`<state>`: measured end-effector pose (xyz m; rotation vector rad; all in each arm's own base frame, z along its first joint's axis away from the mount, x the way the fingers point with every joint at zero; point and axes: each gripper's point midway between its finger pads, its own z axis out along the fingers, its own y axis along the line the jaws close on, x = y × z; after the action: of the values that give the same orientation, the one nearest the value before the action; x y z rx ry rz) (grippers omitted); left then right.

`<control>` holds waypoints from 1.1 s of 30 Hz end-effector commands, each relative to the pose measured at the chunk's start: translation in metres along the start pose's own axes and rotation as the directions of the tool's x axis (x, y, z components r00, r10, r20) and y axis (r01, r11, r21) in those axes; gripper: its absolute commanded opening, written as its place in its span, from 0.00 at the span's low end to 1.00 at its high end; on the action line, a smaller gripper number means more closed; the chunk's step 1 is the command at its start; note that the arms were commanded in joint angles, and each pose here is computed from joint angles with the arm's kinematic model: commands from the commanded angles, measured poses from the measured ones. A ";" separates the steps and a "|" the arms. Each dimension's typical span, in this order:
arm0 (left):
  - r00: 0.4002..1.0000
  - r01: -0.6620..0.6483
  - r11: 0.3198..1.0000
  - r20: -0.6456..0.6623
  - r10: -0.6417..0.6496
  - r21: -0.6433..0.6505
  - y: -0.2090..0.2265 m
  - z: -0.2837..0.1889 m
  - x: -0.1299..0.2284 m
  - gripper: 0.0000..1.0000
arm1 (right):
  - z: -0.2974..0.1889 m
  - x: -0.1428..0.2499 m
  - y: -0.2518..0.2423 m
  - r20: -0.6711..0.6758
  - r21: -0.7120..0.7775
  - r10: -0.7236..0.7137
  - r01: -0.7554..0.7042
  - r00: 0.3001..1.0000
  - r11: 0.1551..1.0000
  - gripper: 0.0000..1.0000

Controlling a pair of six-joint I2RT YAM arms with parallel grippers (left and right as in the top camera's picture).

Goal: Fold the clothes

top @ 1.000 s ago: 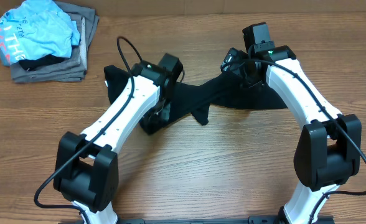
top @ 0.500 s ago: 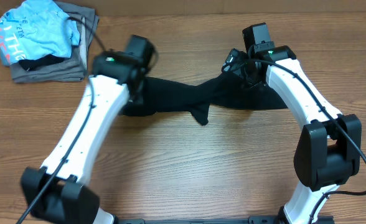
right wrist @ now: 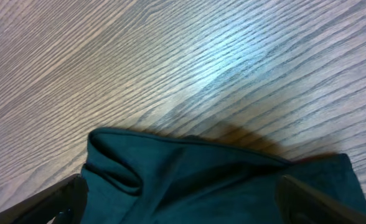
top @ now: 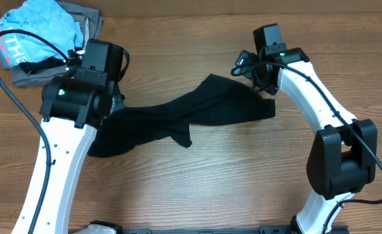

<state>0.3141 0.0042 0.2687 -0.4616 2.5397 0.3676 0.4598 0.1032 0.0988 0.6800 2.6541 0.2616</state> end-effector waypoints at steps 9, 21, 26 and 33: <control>0.987 0.078 0.994 0.148 -0.066 -0.077 0.031 -0.028 -0.021 0.04 | 0.007 0.007 0.016 -0.048 -0.078 0.007 -0.010 0.999 0.997 0.98; 0.954 0.185 0.981 0.253 -0.163 -0.063 0.053 -0.063 -0.035 0.04 | 0.039 0.043 0.064 -0.262 -0.341 -0.047 -0.047 0.964 0.939 0.98; 0.927 0.224 0.975 0.311 -0.209 -0.014 0.062 -0.087 -0.045 0.04 | 0.037 0.051 0.075 -0.265 -0.366 -0.073 -0.030 0.961 0.930 0.98; 0.892 0.252 0.967 0.376 -0.250 0.044 0.071 -0.116 -0.057 0.04 | 0.026 0.073 0.105 -0.300 -0.465 -0.150 -0.007 0.942 0.885 0.98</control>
<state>0.2889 0.0349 0.3820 -0.6064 2.1623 0.3440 0.4643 0.2089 0.0671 0.4747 2.7507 0.9016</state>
